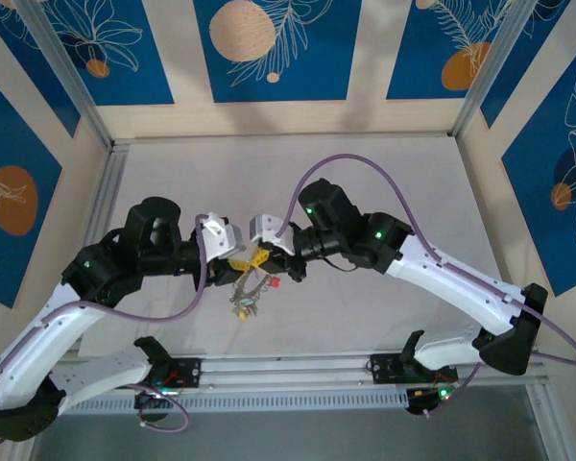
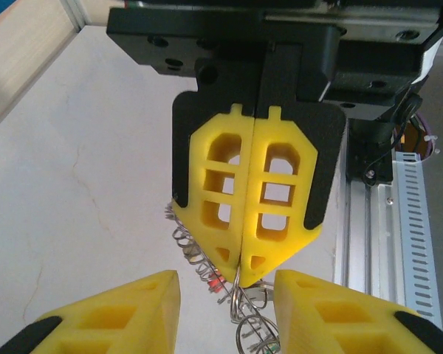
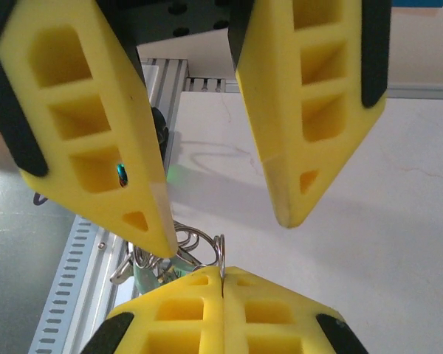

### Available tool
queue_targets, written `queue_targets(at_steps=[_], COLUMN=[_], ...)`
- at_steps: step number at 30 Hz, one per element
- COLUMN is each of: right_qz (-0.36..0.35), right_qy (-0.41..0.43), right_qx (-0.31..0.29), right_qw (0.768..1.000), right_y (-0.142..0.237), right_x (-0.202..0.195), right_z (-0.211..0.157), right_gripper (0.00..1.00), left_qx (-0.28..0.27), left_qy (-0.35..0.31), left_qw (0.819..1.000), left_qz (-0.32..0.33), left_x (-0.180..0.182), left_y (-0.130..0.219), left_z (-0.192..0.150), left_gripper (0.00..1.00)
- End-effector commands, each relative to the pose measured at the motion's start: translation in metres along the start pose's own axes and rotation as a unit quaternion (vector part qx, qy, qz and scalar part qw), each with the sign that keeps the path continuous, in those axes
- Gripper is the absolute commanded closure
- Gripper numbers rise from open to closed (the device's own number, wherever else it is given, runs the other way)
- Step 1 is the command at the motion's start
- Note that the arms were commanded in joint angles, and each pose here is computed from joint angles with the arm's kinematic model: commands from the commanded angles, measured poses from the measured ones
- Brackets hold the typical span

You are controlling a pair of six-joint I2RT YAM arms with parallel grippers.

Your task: Put the keys on the keyring

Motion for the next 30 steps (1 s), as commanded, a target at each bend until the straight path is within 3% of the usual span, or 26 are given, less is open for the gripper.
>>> queue_targets(at_steps=[1,4,7,11,21,26,30], right_qz=[0.008,0.009,0.015,0.018,0.046,0.053,0.049], right_qy=[0.033,0.034,0.036,0.034,0.003,-0.003,-0.001], right_qx=[-0.046,-0.047,-0.050,-0.052,-0.081,-0.095,-0.108], right_qw=[0.998,0.998,0.998,0.998,0.996,0.994,0.993], right_y=[0.011,0.012,0.012,0.011,0.012,0.011,0.013], right_x=[0.001,0.001,0.002,0.001,0.007,0.010,0.012], right_z=[0.024,0.025,0.027,0.027,0.015,0.012,0.010], right_gripper=[1.00,1.00,1.00,1.00,0.91,0.80,0.79], left_qx=[0.016,0.026,0.028,0.019,-0.060,-0.093,-0.134], left_qy=[-0.004,-0.001,-0.004,-0.008,-0.001,0.011,0.020], left_qw=[1.000,0.999,0.999,0.999,0.997,0.994,0.989], left_qz=[-0.019,-0.024,-0.023,-0.026,-0.054,-0.061,-0.057], left_x=[-0.002,-0.001,-0.001,-0.002,-0.014,-0.014,-0.013], left_y=[-0.006,-0.010,-0.011,-0.009,0.003,-0.002,-0.003], left_z=[-0.007,-0.009,-0.008,-0.006,-0.006,-0.005,-0.003], left_gripper=[0.63,0.64,0.73,1.00,1.00,1.00,1.00])
Point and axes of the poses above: each hand's point on the last joint's axis, 136 mm out from that joint toward the fingers, its own y axis back along the fingers, its own x axis along the line the jaws close on, z = x × y, the point moved 9 cm from there along y, back along the fingers, and after that the axes turned 8 degrees about y, right-handed, at the moved point
